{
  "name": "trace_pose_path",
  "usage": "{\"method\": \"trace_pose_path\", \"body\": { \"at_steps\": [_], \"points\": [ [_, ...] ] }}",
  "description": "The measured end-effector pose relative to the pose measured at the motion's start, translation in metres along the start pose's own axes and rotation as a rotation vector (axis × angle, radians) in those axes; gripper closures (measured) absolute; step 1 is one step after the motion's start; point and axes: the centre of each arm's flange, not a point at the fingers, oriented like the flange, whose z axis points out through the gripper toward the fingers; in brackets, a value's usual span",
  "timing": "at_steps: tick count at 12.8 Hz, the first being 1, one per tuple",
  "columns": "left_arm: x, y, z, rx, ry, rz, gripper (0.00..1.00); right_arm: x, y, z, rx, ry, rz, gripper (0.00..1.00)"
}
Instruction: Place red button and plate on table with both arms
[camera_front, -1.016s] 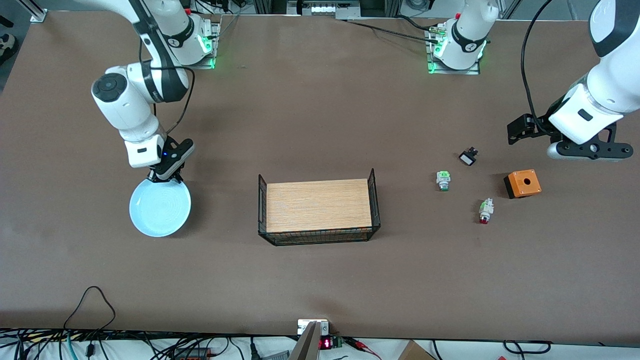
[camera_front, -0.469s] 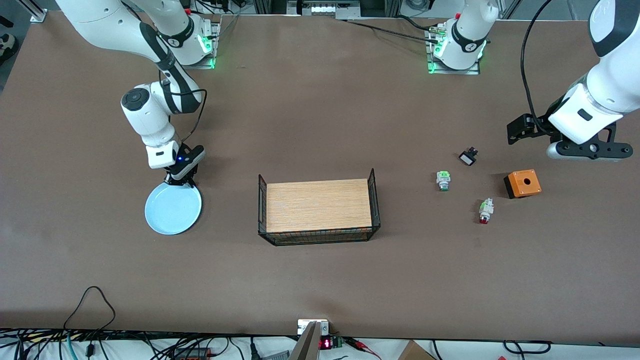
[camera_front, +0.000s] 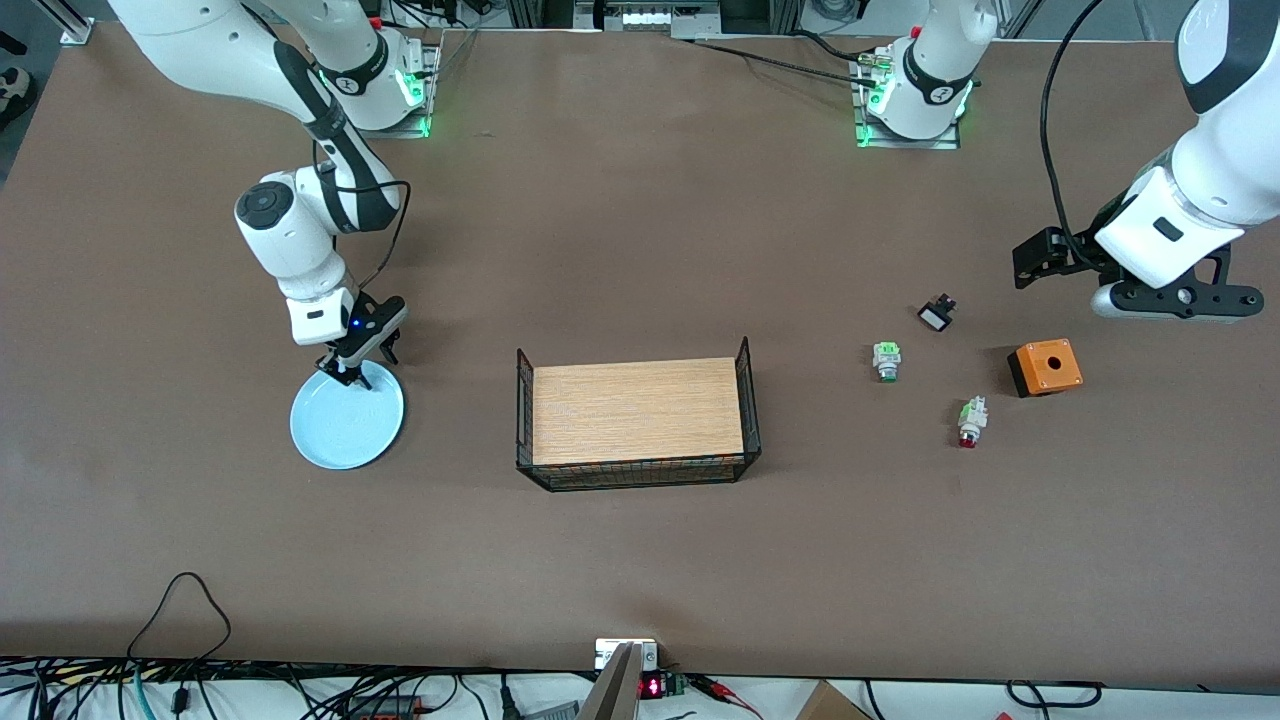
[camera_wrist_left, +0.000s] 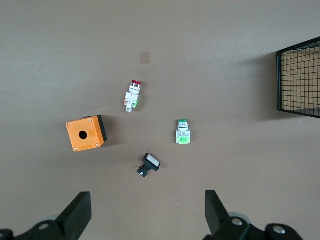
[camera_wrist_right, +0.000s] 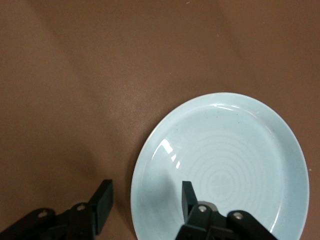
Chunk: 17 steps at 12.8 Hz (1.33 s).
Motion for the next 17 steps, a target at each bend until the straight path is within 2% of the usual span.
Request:
{"method": "trace_pose_path", "body": {
  "at_steps": [2, 3, 5, 6, 9, 10, 13, 17],
  "points": [
    [0.0, 0.0, 0.0, 0.0, 0.0, 0.001, 0.0, 0.014, 0.023, -0.03, 0.028, -0.047, 0.016, 0.07],
    [0.0, 0.001, 0.0, 0.0, 0.0, 0.001, 0.0, 0.02, 0.037, -0.05, 0.033, -0.063, 0.045, 0.0],
    [0.0, 0.001, -0.001, 0.0, 0.001, 0.002, 0.0, 0.024, 0.059, -0.084, 0.049, -0.101, 0.148, 0.0],
    [0.0, 0.002, -0.002, -0.001, 0.003, 0.003, 0.0, 0.024, 0.069, -0.099, 0.078, -0.126, 0.223, 0.0],
    [0.0, 0.002, -0.004, -0.001, 0.008, 0.004, 0.0, 0.029, 0.094, -0.148, 0.232, -0.162, 0.489, 0.0],
    [0.0, 0.002, -0.004, -0.001, 0.009, 0.004, 0.0, 0.029, 0.102, -0.165, 0.252, -0.171, 0.576, 0.0],
    [0.0, 0.003, -0.004, -0.001, 0.008, 0.004, 0.0, 0.028, 0.109, -0.208, 0.255, -0.199, 0.767, 0.0],
    [0.0, 0.003, -0.004, -0.001, 0.008, 0.004, 0.0, 0.01, 0.125, -0.269, 0.258, -0.208, 0.859, 0.0]
  ]
}}
